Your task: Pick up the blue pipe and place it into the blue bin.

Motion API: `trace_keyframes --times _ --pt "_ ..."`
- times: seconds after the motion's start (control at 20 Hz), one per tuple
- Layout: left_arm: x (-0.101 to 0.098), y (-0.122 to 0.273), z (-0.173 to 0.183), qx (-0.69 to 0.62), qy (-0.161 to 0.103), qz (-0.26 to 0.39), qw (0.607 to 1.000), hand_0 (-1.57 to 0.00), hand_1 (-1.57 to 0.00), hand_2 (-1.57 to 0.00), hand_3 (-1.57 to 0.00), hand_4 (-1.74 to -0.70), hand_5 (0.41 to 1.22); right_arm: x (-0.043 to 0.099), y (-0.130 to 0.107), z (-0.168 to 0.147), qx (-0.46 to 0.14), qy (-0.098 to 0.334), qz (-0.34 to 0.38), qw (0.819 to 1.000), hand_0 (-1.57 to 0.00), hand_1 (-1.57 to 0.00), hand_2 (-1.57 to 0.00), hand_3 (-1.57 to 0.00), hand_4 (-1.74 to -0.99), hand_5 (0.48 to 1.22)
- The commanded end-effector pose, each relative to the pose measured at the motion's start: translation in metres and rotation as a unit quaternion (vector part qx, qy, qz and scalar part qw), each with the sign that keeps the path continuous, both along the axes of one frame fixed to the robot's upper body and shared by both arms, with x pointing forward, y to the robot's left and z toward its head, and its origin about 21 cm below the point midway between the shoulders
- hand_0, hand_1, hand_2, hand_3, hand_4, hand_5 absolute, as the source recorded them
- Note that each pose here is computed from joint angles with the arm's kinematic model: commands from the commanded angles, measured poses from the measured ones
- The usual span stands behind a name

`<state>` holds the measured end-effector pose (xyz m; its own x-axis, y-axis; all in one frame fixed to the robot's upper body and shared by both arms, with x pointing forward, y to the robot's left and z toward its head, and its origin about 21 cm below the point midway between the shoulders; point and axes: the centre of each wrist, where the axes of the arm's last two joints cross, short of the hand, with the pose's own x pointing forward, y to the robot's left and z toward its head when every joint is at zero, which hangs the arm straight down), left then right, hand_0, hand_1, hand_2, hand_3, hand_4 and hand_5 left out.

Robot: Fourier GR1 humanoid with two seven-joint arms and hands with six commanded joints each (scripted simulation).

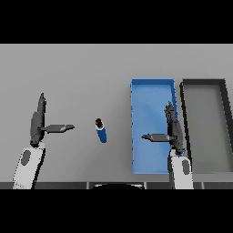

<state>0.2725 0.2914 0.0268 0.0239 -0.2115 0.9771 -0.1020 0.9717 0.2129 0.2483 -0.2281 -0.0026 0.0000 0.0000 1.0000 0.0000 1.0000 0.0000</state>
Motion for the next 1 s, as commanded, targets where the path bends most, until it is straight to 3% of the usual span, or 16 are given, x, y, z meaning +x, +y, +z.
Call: trace_keyframes --times 0.0,0.25,0.3,0.4,0.55,0.65,0.75,0.95 --pt "0.0 0.001 0.0 0.0 -0.002 0.0 1.0 0.0 0.0 0.0 0.0 -1.07 0.591 0.0 0.001 0.0 0.0 0.0 0.0 1.0 0.0 0.0 0.0 0.0 -1.225 0.617" --pt "0.002 0.009 0.0 0.001 -0.001 0.002 1.0 0.0 0.0 0.0 0.0 -1.07 0.591 0.006 0.011 0.001 0.002 0.0 0.002 1.0 0.0 0.0 0.0 0.0 -1.225 0.617" --pt "0.001 0.021 0.009 0.035 -0.004 -0.086 0.996 0.0 0.0 0.0 0.0 -1.07 0.591 -0.001 0.006 0.004 -0.042 -0.03 0.03 0.998 0.0 0.0 0.0 0.0 -1.225 0.617" --pt "-0.002 0.04 0.017 0.066 0.009 -0.164 0.984 0.0 0.0 0.0 0.0 -1.07 0.589 -0.014 0.002 0.008 -0.091 -0.045 0.061 0.993 0.0 0.0 0.0 0.0 -1.225 0.618" --pt "0.004 0.046 0.019 0.075 0.025 -0.198 0.977 0.0 0.0 0.0 0.0 -1.08 0.591 -0.019 0.006 0.013 -0.121 -0.04 0.068 0.989 0.0 0.0 0.0 0.0 -1.215 0.618" --pt "0.002 0.047 0.022 0.076 0.021 -0.209 0.975 0.0 0.0 0.0 0.0 -1.08 0.6 -0.02 0.005 0.016 -0.13 -0.043 0.064 0.988 0.0 0.0 0.0 0.0 -1.196 0.609" --pt "-0.002 0.045 0.024 0.069 0.015 -0.232 0.97 0.0 0.0 0.0 0.0 -1.09 0.605 -0.018 0.007 0.017 -0.136 -0.032 0.061 0.988 0.0 0.0 0.0 0.0 -1.185 0.597" --pt "-0.018 0.03 0.019 0.063 0.03 -0.316 0.946 0.0 0.0 0.0 0.0 -1.1 0.554 -0.016 0.005 0.013 -0.139 -0.041 0.074 0.987 0.0 0.0 0.0 0.0 -1.198 0.607"
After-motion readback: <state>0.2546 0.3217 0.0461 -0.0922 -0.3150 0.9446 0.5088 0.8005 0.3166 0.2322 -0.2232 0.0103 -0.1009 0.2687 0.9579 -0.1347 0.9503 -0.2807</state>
